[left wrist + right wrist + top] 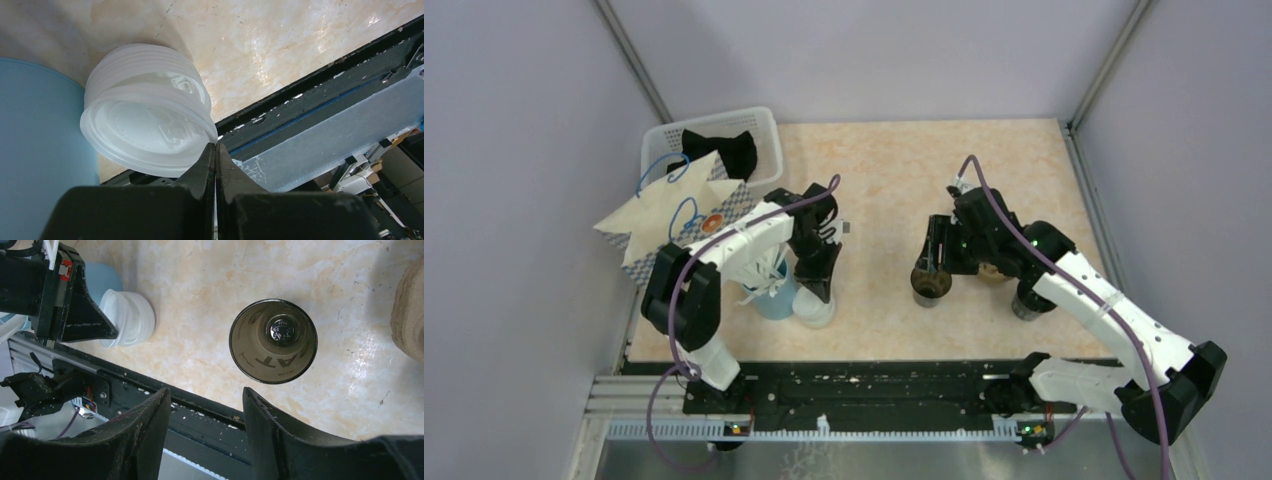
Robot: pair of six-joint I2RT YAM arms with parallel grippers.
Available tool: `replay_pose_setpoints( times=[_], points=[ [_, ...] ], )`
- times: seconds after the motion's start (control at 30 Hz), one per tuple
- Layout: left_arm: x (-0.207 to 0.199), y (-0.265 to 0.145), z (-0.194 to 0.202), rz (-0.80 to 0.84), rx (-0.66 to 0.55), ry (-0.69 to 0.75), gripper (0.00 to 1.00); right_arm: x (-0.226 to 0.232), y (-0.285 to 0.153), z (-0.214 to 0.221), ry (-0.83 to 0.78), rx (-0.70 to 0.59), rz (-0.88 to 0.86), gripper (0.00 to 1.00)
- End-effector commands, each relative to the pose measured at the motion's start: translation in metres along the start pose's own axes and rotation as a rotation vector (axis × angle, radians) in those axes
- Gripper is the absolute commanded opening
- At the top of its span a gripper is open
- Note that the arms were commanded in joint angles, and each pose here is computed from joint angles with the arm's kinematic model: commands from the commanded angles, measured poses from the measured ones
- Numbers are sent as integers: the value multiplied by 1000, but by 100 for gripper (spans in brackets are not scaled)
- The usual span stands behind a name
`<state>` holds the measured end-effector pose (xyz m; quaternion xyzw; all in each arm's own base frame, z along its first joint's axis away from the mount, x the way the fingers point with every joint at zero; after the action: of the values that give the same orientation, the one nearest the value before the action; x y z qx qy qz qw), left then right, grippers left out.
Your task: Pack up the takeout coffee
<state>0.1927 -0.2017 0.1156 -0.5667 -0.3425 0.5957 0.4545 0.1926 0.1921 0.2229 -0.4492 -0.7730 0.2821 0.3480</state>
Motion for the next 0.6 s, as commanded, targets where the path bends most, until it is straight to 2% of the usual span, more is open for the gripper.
replay_pose_setpoints(
  times=[0.0, 0.1, 0.33, 0.57],
  points=[
    [-1, -14, 0, -5, -43, 30, 0, 7, -4, -16, -3, -55, -35, 55],
    [-6, -12, 0, -23, -52, 57, 0, 8, -3, -17, -2, -55, -38, 55],
    [-4, -21, -3, -216, -198, 93, 0, 10, -3, -18, -5, -55, -43, 55],
    [2, -17, 3, -384, -235, 120, 0, 10, -2, -18, -5, -52, -48, 55]
  ],
)
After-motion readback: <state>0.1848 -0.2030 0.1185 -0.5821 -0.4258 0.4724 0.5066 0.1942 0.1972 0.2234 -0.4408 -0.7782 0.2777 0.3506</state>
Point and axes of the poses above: each gripper's point midway between its finger pads, its own y axis out along the fingers, its own x axis along the line the jaws close on, z = x × y, the point moved 2 cm from there along -y, back along the fingers, and after that the axes turned 13 degrees about -y, right-handed, at the moved point
